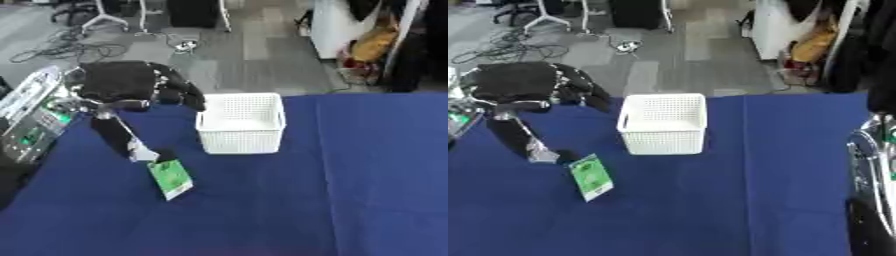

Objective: Pick up objects on the table and place them in the box.

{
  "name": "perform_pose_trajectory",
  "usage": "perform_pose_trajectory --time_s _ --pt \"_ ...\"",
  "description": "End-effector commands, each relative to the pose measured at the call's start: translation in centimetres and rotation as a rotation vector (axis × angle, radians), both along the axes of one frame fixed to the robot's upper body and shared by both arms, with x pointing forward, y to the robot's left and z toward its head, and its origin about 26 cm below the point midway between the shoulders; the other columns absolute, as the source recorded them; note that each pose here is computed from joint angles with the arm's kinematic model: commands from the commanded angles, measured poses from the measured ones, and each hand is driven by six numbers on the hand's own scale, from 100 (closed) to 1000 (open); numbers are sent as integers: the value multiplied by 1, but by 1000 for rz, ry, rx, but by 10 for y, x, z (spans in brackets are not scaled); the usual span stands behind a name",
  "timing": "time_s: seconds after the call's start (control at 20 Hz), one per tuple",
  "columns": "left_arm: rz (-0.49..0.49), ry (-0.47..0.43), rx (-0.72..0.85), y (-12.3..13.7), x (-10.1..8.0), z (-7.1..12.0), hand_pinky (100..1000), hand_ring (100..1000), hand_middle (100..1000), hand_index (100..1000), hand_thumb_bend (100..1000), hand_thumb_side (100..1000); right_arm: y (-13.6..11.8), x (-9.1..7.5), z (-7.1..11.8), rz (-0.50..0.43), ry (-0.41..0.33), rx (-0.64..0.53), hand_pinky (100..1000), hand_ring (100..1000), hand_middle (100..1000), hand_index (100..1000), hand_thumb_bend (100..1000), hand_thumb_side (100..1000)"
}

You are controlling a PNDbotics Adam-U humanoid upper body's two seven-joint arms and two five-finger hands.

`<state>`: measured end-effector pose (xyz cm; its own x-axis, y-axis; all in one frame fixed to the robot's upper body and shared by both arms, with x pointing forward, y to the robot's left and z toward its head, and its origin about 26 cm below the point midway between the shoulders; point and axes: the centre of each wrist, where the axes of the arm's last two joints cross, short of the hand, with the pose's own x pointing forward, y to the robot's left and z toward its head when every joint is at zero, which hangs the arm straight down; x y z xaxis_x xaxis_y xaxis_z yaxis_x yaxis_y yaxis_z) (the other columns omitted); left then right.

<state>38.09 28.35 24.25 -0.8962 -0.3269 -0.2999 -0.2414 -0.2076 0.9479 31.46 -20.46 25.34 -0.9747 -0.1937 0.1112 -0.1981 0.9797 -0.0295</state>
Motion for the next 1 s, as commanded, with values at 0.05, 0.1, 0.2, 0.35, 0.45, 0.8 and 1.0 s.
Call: perform_pose_trajectory --time_s 0.05,0.1,0.2,0.35,0.45,0.8,1.0 --pt "-52 -37 180 6 6 9 829 788 849 904 461 787 4 -3 9 22 -36 -13 169 206 191 373 322 934" --pt "-53 -45 195 6 9 8 838 792 853 906 488 797 3 -3 8 23 -35 -17 169 205 190 374 322 935" --pt "-48 -56 239 5 12 4 856 799 862 912 517 821 3 -3 8 23 -32 -25 167 203 189 374 320 936" --pt "-40 -63 296 3 17 -3 867 804 869 916 529 830 3 -3 8 24 -30 -32 167 203 189 374 320 937" --pt "-38 -69 327 1 19 -6 871 807 872 917 535 830 3 -3 8 24 -29 -34 166 203 189 374 319 937" --pt "-17 -86 455 3 21 -13 875 835 891 926 577 825 2 -3 8 24 -26 -40 165 201 188 374 320 938" --pt "7 -86 515 9 22 -19 865 838 892 926 587 831 2 -3 8 21 -23 -41 166 202 188 373 320 938"
